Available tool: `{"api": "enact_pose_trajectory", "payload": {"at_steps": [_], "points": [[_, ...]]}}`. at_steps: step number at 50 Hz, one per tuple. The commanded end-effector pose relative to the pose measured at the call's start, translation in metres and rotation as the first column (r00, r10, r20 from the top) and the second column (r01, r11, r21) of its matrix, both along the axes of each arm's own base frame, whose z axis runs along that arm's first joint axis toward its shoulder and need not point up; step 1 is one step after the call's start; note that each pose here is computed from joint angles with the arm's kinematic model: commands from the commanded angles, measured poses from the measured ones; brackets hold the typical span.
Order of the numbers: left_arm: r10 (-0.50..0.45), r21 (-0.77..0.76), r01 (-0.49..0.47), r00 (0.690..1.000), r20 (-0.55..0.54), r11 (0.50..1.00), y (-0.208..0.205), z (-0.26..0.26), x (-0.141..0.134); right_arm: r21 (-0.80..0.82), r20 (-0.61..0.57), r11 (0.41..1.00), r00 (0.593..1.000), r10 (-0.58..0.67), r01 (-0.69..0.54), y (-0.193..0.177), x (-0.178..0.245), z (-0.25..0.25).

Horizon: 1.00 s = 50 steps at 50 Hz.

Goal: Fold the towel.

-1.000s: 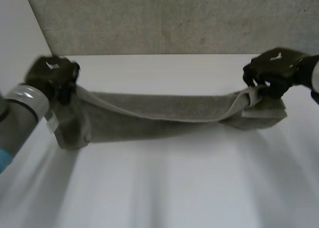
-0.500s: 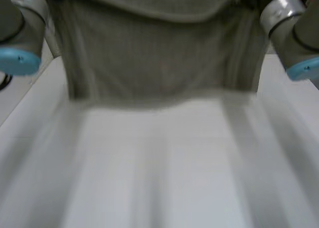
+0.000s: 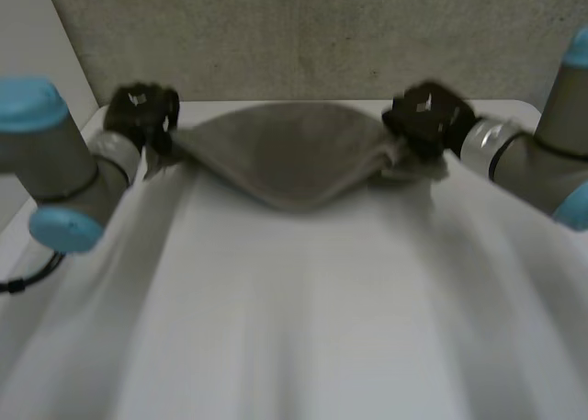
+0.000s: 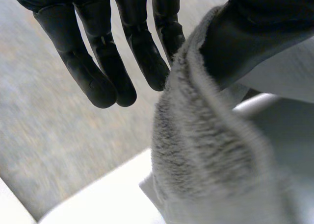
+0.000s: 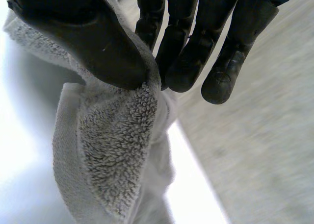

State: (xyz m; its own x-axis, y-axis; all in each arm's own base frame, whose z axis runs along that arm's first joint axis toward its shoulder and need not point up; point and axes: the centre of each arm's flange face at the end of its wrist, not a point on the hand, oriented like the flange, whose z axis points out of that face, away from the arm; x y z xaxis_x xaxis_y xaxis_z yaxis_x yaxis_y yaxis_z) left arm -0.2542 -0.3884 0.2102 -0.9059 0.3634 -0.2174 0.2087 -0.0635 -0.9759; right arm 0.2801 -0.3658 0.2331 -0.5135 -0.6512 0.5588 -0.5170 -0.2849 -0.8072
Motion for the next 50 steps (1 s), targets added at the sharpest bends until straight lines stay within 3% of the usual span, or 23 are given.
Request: {"api": "enact_pose_trajectory", "payload": {"at_steps": [1, 8, 16, 24, 36, 50], "points": [[-0.01, 0.054, 0.0, 0.981, 0.194, 0.999, 0.023, -0.056, 0.014, 0.145, -0.131, 0.989, 0.991, 0.006, 0.013, 0.009, -0.015, -0.063], [0.031, 0.08, -0.049, 0.977, 0.211, 0.996, 0.035, -0.052, 0.037, 0.264, -0.165, 0.962, 0.986, -0.025, 0.069, 0.016, -0.038, -0.062], [0.085, 0.076, -0.102, 0.977, 0.195, 0.992, 0.056, -0.033, 0.062, 0.439, -0.201, 0.884, 0.977, -0.077, 0.16, 0.021, -0.074, -0.044], [0.002, 0.138, -0.019, 0.993, 0.116, 0.99, 0.074, -0.039, 0.049, 0.446, -0.185, 0.879, 0.978, -0.094, 0.168, 0.019, -0.075, -0.049], [-0.021, 0.164, 0.004, 0.995, 0.101, 0.986, 0.08, -0.047, 0.041, 0.455, -0.125, 0.873, 0.983, -0.132, 0.175, 0.037, -0.072, -0.055], [0.001, 0.146, -0.015, 0.995, 0.099, 0.989, 0.069, -0.044, 0.045, 0.375, -0.039, 0.915, 0.988, -0.147, 0.15, 0.096, -0.071, -0.054]]}}
